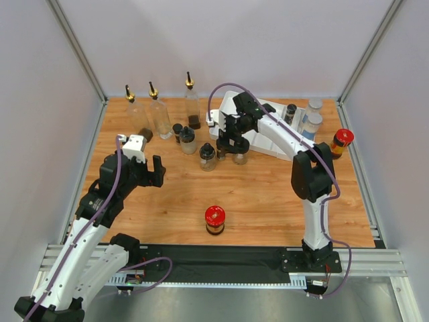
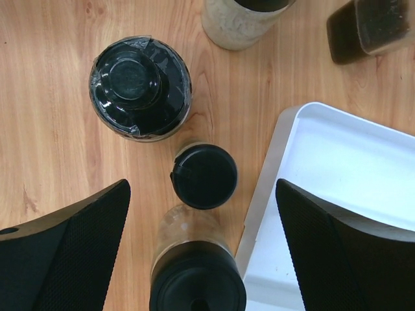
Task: Organize the condiment bottles
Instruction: Pick up the bottle from the center of the board.
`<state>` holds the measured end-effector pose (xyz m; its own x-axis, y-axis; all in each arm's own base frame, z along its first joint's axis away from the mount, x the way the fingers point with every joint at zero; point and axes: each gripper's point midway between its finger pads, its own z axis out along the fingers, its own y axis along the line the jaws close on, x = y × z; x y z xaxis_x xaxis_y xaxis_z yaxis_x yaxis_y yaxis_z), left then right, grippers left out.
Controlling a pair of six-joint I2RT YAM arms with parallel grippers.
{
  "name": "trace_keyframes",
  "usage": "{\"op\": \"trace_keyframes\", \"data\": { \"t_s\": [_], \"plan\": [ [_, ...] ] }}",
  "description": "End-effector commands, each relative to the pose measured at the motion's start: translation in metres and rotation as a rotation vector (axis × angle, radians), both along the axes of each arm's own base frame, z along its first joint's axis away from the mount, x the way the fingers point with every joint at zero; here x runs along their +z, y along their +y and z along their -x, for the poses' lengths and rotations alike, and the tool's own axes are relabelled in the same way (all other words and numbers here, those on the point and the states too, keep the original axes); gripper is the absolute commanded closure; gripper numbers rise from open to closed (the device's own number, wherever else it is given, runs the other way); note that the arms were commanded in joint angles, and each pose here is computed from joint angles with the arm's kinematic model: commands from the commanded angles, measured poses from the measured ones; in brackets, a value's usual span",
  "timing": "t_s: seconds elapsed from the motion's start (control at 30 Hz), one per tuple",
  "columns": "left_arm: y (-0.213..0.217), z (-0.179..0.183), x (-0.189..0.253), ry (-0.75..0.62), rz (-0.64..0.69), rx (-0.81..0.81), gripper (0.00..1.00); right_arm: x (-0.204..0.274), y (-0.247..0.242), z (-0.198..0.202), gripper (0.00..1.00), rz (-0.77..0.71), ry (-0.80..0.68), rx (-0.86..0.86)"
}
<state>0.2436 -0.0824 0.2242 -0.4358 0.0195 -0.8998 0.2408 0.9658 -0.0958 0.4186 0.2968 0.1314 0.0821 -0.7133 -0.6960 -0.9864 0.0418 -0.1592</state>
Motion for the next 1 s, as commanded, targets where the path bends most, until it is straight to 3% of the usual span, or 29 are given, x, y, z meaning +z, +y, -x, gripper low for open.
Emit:
{"op": "trace_keyframes", "data": {
  "t_s": [0.0,0.43,0.97],
  "plan": [
    [-0.001,-0.001,-0.002,-0.002,-0.002,-0.014,0.00,0.005,0.014,-0.001,0.06,-0.043,-0.016,0.091],
    [-0.002,0.000,-0.002,0.002,-0.001,-0.015,0.00,-0.008,0.015,-0.009,0.16,-0.026,0.018,0.070],
    [-0.002,0.000,-0.001,-0.002,0.003,-0.014,0.00,-0.013,0.016,-0.004,0.51,-0.015,0.030,0.090]
  ]
}}
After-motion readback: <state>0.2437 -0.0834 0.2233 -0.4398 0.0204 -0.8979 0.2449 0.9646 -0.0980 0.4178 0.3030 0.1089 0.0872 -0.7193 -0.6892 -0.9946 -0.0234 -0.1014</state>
